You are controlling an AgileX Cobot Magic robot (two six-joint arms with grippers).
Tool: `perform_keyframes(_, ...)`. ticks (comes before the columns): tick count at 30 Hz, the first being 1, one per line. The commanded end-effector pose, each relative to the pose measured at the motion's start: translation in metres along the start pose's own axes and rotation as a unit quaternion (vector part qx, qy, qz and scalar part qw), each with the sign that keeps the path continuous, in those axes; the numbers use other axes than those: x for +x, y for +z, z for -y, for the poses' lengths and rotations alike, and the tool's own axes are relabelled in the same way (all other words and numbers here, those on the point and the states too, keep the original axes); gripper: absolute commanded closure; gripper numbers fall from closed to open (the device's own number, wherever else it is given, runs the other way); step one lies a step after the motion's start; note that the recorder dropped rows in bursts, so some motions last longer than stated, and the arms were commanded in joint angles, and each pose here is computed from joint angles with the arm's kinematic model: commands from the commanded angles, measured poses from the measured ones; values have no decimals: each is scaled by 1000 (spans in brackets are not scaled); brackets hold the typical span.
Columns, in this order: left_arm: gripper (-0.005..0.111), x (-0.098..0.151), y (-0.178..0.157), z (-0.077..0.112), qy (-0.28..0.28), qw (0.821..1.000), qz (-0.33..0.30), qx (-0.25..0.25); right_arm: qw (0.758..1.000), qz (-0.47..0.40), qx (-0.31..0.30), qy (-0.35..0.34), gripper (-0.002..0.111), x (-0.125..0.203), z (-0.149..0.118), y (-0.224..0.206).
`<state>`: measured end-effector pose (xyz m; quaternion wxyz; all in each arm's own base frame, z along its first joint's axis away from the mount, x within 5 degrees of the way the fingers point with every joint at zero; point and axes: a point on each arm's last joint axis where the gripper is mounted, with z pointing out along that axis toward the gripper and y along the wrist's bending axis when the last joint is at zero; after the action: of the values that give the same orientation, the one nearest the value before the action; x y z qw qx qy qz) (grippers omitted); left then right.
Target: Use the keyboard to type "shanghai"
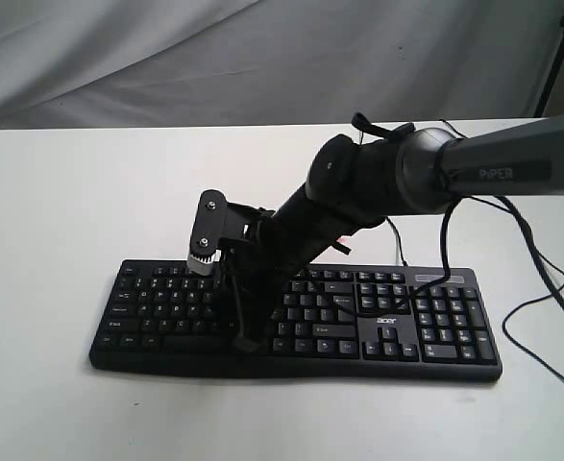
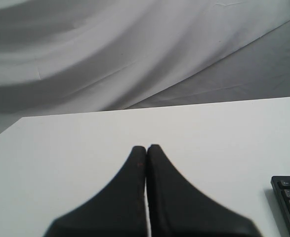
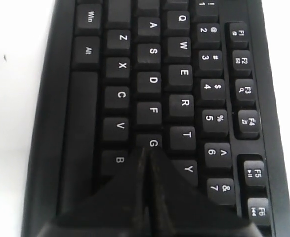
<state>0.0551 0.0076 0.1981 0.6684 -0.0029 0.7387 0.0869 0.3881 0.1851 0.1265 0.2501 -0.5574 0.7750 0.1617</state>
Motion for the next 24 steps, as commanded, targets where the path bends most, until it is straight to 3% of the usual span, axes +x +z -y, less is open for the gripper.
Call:
perform_keyframes(1, 106, 2, 1, 0, -1, 1000, -2, 2, 1000, 3, 0, 3, 108, 1, 1, -2)
perform_keyframes(24, 106, 2, 1, 0, -1, 1000, -2, 2, 1000, 4, 8, -3, 108, 1, 3, -2)
